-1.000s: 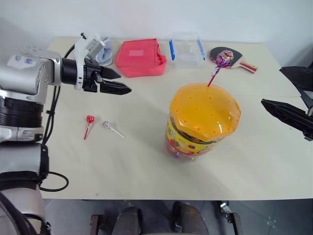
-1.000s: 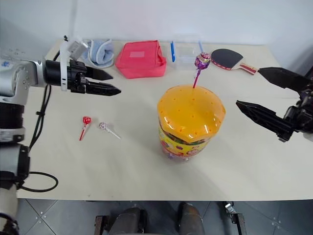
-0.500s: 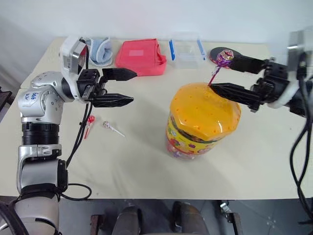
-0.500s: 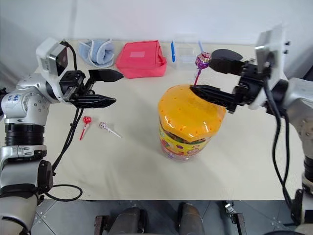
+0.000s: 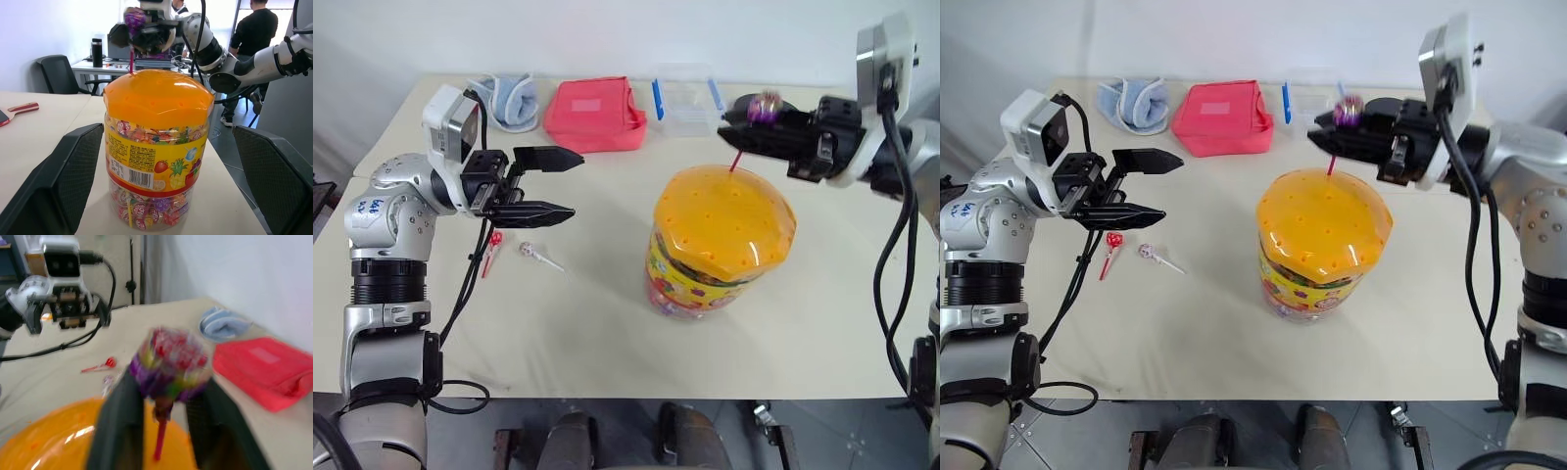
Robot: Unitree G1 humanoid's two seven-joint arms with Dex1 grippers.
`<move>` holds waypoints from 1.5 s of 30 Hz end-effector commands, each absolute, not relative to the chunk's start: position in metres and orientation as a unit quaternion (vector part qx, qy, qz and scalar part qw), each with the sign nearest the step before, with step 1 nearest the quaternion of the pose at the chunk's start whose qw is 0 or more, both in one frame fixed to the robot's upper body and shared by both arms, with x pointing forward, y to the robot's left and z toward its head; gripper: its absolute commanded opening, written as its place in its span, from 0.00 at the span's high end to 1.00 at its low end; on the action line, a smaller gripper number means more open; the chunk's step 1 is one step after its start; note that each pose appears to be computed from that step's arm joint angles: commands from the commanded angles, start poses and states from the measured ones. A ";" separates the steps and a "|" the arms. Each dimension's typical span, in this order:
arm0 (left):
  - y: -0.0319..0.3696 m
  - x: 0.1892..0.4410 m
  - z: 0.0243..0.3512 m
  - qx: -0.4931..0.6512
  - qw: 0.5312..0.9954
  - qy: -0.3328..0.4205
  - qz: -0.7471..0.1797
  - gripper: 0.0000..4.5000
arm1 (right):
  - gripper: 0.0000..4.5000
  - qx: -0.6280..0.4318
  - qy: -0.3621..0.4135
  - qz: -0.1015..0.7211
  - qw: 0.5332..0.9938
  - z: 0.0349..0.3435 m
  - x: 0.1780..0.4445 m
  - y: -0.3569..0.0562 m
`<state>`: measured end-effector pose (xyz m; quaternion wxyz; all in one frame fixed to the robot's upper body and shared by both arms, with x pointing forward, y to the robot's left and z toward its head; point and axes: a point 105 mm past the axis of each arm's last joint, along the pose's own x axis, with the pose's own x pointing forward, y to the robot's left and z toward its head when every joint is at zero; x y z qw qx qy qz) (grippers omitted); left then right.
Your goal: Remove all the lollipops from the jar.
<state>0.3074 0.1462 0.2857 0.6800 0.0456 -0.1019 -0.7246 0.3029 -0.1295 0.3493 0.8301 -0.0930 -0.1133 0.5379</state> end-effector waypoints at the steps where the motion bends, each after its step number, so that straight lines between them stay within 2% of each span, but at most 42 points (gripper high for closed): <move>1: 0.150 0.300 0.297 0.059 0.657 -0.129 -0.741 0.00 | 0.99 -0.111 -0.183 0.514 0.831 0.385 0.296 -0.135; 7: 0.147 0.300 0.296 0.056 0.646 -0.126 -0.750 0.00 | 0.99 -0.130 -0.225 0.450 0.854 0.421 0.292 -0.156; 10: 0.149 0.299 0.294 0.056 0.647 -0.119 -0.751 0.00 | 0.99 -0.151 -0.182 0.358 0.904 0.420 0.302 -0.189; 13: 0.153 0.299 0.287 0.055 0.653 -0.109 -0.748 0.00 | 0.99 -0.174 -0.067 0.251 0.950 0.388 0.317 -0.235; 15: 0.155 0.300 0.283 0.046 0.665 -0.100 -0.739 0.00 | 0.99 -0.170 0.001 0.199 0.965 0.361 0.320 -0.265; 17: 0.156 0.307 0.276 0.049 0.692 -0.082 -0.716 0.00 | 0.99 -0.158 0.073 0.179 0.968 0.330 0.317 -0.284; 21: 0.158 0.308 0.266 0.046 0.700 -0.064 -0.710 0.00 | 0.99 -0.156 0.179 0.143 0.961 0.276 0.310 -0.309; 24: 0.161 0.312 0.257 0.034 0.720 -0.047 -0.691 0.00 | 0.99 -0.141 0.270 0.099 0.947 0.220 0.304 -0.335; 28: 0.164 0.315 0.247 0.035 0.745 -0.022 -0.665 0.00 | 0.99 -0.117 0.285 0.100 0.946 0.189 0.306 -0.340; 37: 0.169 0.315 0.243 0.028 0.765 -0.025 -0.643 0.00 | 0.99 -0.070 0.287 0.096 0.950 0.158 0.320 -0.343; 40: 0.170 0.316 0.243 0.037 0.771 -0.030 -0.635 0.00 | 0.83 -0.064 0.288 0.097 0.951 0.153 0.322 -0.341; 43: 0.171 0.316 0.244 0.042 0.775 -0.041 -0.629 0.00 | 0.57 -0.059 0.285 0.091 0.952 0.153 0.321 -0.344; 45: 0.173 0.316 0.245 0.041 0.779 -0.048 -0.624 0.00 | 0.45 -0.062 0.275 0.087 0.955 0.159 0.316 -0.346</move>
